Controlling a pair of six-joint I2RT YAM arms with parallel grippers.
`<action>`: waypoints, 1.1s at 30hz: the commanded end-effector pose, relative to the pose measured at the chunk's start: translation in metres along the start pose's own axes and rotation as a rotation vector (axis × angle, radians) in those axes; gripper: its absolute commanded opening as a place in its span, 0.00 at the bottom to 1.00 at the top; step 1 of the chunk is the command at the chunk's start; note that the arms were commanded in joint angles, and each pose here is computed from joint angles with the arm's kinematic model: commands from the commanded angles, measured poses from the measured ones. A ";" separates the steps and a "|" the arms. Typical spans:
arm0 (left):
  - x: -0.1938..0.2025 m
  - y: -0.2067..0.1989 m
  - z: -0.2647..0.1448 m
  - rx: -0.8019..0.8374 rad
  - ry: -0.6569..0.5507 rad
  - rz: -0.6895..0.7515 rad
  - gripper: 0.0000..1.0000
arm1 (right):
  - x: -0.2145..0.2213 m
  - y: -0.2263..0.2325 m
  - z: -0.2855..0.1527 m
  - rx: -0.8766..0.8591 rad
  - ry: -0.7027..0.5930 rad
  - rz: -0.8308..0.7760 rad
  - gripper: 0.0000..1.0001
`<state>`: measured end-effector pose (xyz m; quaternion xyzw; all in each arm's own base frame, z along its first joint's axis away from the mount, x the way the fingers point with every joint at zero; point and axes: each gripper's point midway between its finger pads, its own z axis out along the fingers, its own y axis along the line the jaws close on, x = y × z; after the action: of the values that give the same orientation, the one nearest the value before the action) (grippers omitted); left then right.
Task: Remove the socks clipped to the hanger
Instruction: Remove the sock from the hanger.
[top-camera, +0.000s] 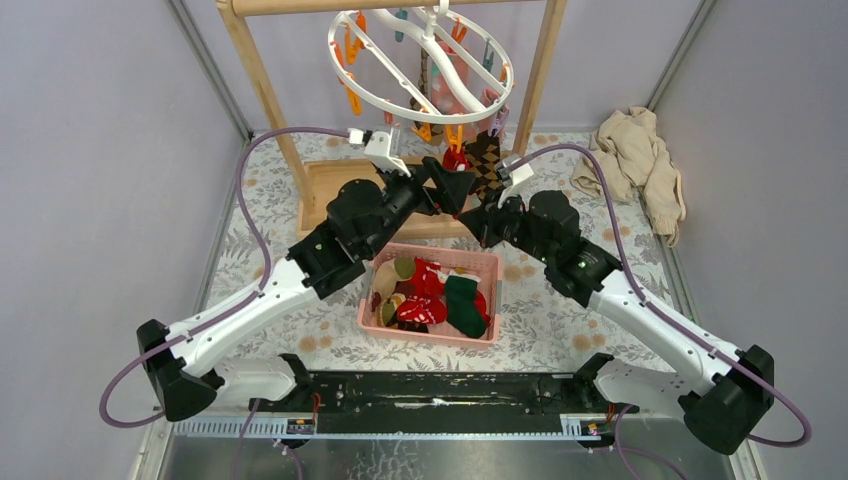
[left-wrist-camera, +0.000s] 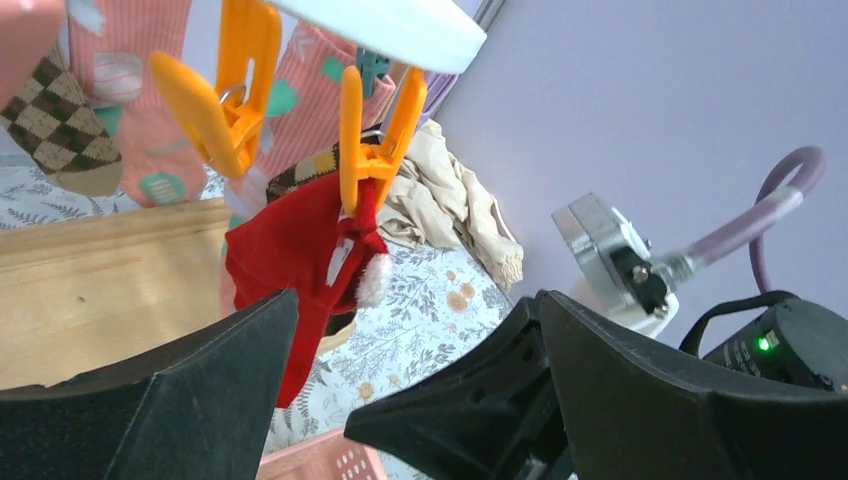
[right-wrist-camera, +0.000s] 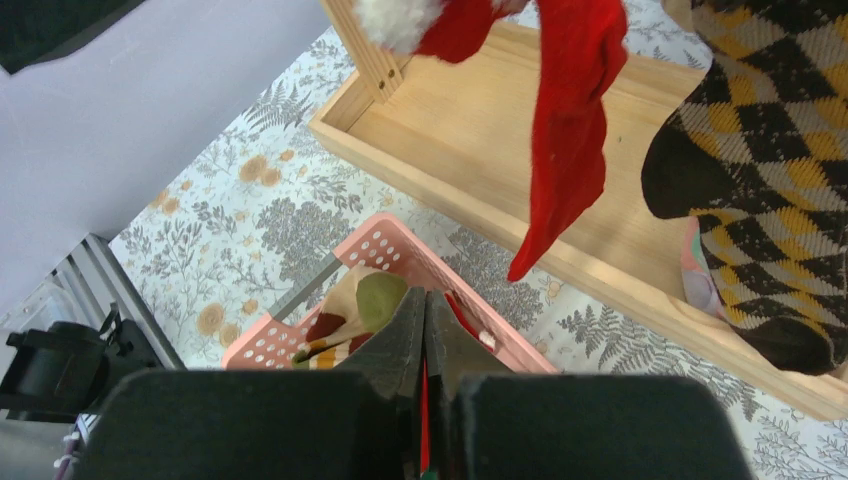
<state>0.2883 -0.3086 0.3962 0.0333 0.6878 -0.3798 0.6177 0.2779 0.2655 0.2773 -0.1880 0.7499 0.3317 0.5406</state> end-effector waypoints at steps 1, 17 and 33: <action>-0.035 -0.017 0.008 0.036 -0.128 -0.005 0.99 | -0.022 0.010 -0.014 -0.005 -0.035 -0.038 0.00; -0.044 -0.013 0.008 -0.005 -0.146 -0.001 0.99 | -0.023 -0.028 0.012 0.181 -0.118 -0.053 0.64; -0.044 -0.006 -0.010 -0.011 -0.134 -0.013 0.99 | -0.035 -0.036 0.064 0.192 -0.198 -0.063 0.09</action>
<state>0.2869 -0.2945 0.4370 0.0104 0.6496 -0.3862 0.6548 0.3488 0.2759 0.2188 -0.1472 0.7764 0.2261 0.5696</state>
